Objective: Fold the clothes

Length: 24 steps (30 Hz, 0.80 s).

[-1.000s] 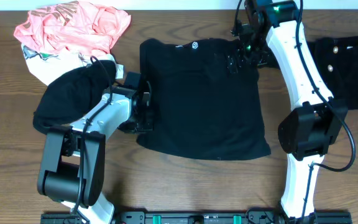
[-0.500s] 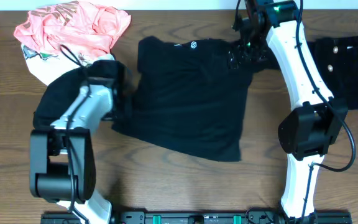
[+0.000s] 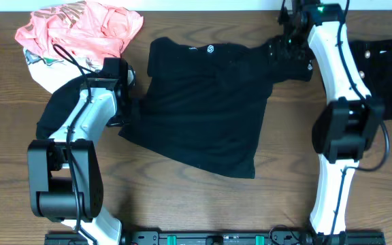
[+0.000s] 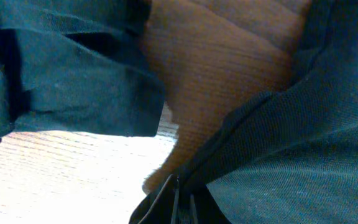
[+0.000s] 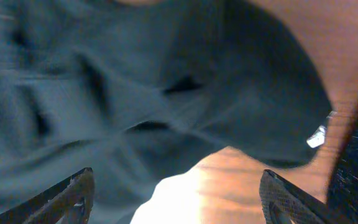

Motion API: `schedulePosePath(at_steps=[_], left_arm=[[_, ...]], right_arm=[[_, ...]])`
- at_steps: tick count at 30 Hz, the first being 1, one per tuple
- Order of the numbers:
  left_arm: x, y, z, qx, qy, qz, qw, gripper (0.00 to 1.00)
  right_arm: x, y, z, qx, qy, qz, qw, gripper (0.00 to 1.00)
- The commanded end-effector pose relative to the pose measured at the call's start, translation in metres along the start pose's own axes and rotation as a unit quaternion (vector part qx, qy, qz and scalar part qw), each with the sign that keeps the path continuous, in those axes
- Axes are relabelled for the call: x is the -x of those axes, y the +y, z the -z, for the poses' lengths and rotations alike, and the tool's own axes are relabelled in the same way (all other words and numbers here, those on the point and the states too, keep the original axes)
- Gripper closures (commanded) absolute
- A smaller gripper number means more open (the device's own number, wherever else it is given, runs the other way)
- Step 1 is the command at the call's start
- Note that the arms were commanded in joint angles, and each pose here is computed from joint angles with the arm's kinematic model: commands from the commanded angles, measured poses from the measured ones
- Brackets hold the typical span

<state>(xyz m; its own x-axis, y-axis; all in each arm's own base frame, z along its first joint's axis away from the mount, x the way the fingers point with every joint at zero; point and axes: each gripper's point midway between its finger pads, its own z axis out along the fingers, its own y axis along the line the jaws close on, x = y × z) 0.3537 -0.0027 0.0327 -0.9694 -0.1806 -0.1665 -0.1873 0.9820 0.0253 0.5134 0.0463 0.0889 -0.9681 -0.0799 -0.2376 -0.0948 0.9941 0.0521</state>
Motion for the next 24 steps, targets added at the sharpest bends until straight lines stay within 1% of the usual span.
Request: schedulePosePath(at_steps=[1, 9, 14, 16, 19, 22, 24], left_arm=[[0.002, -0.001, 0.001, 0.0, -0.001, -0.007, 1.0, 0.94], [0.003, -0.001, 0.001, 0.0, -0.001, -0.006, 1.0, 0.94], [0.002, -0.001, 0.001, 0.0, -0.001, -0.006, 1.0, 0.94], [0.002, -0.001, 0.001, 0.0, 0.0, -0.006, 1.0, 0.94], [0.002, -0.001, 0.001, 0.0, 0.0, -0.006, 1.0, 0.94], [0.003, -0.001, 0.001, 0.0, -0.001, -0.006, 1.0, 0.94], [0.003, -0.001, 0.001, 0.0, -0.002, -0.006, 1.0, 0.94]], right_arm=[[-0.008, -0.024, -0.028, -0.008, 0.025, -0.027, 0.999, 0.17], [-0.007, -0.066, -0.048, -0.015, 0.02, -0.068, 0.997, 0.14], [-0.005, -0.07, -0.068, -0.013, 0.019, -0.069, 0.997, 0.15], [-0.005, -0.069, -0.075, -0.009, 0.02, -0.069, 0.997, 0.17], [-0.006, -0.065, -0.081, -0.001, 0.023, -0.068, 0.997, 0.28], [-0.009, -0.066, -0.085, -0.001, 0.029, -0.069, 0.997, 0.43], [-0.012, -0.066, -0.085, 0.0, 0.036, -0.07, 0.997, 0.5]])
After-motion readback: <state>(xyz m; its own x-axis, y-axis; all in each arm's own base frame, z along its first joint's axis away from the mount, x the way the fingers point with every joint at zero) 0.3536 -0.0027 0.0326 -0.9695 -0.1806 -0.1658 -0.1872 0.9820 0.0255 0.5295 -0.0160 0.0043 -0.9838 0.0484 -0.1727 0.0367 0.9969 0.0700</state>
